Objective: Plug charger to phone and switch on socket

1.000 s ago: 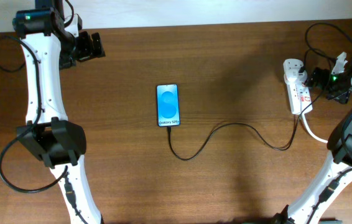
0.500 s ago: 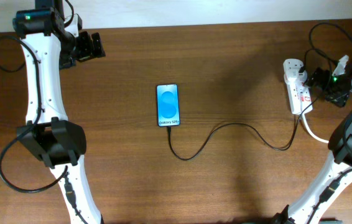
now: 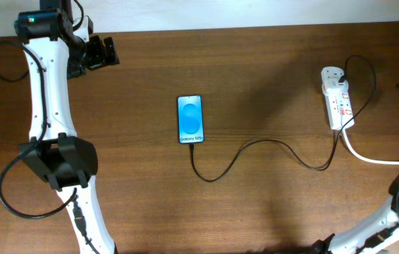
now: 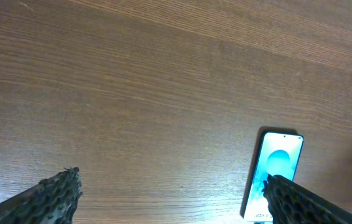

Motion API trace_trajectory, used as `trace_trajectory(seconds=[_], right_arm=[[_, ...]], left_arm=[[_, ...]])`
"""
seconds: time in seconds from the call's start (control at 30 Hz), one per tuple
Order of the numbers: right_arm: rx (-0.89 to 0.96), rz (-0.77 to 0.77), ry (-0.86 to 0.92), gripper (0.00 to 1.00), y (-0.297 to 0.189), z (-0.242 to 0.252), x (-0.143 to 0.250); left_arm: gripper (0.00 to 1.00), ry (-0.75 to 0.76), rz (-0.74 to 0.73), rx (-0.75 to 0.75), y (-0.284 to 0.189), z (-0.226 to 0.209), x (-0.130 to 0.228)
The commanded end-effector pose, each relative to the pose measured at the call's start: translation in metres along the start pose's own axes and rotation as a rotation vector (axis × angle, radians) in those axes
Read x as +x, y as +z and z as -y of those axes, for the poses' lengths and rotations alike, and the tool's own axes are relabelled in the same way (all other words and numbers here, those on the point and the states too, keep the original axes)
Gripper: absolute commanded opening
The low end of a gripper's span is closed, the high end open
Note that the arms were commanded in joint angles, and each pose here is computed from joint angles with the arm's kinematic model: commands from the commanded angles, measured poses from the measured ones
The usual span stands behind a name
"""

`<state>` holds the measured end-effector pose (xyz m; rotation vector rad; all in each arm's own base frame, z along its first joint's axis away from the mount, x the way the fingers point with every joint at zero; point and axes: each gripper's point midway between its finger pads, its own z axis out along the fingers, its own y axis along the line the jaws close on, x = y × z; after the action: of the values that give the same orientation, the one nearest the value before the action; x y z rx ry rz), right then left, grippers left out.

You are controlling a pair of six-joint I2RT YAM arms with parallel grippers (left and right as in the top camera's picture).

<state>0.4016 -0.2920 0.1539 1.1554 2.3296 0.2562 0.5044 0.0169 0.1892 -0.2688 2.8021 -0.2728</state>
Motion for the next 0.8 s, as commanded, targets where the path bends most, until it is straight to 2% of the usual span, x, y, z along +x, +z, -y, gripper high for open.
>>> trace_trajectory(seconds=[0.0, 0.1, 0.23, 0.4, 0.53, 0.77], right_arm=[[-0.090, 0.143, -0.056, 0.98, -0.077, -0.042, -0.015], [-0.200, 0.201, -0.177, 0.98, -0.125, -0.081, -0.006], [-0.326, 0.230, -0.410, 0.98, -0.168, -0.152, 0.033], [-0.432, 0.127, -0.662, 0.98, -0.193, -0.216, 0.118], [-0.410, -0.033, -0.804, 0.98, -0.193, -0.234, 0.190], [-0.347, -0.059, -0.868, 0.98, -0.188, -0.236, 0.210]], left_arm=[[0.99, 0.005, 0.022, -0.010, -0.007, -0.002, -0.003], [0.99, 0.005, 0.022, -0.010, -0.007, -0.002, -0.003], [0.99, 0.005, 0.022, -0.010, -0.007, -0.002, -0.003], [0.99, 0.005, 0.022, -0.010, -0.007, -0.002, -0.003], [0.99, 0.005, 0.022, -0.010, -0.007, -0.002, -0.003], [0.99, 0.005, 0.022, -0.010, -0.007, -0.002, -0.003]])
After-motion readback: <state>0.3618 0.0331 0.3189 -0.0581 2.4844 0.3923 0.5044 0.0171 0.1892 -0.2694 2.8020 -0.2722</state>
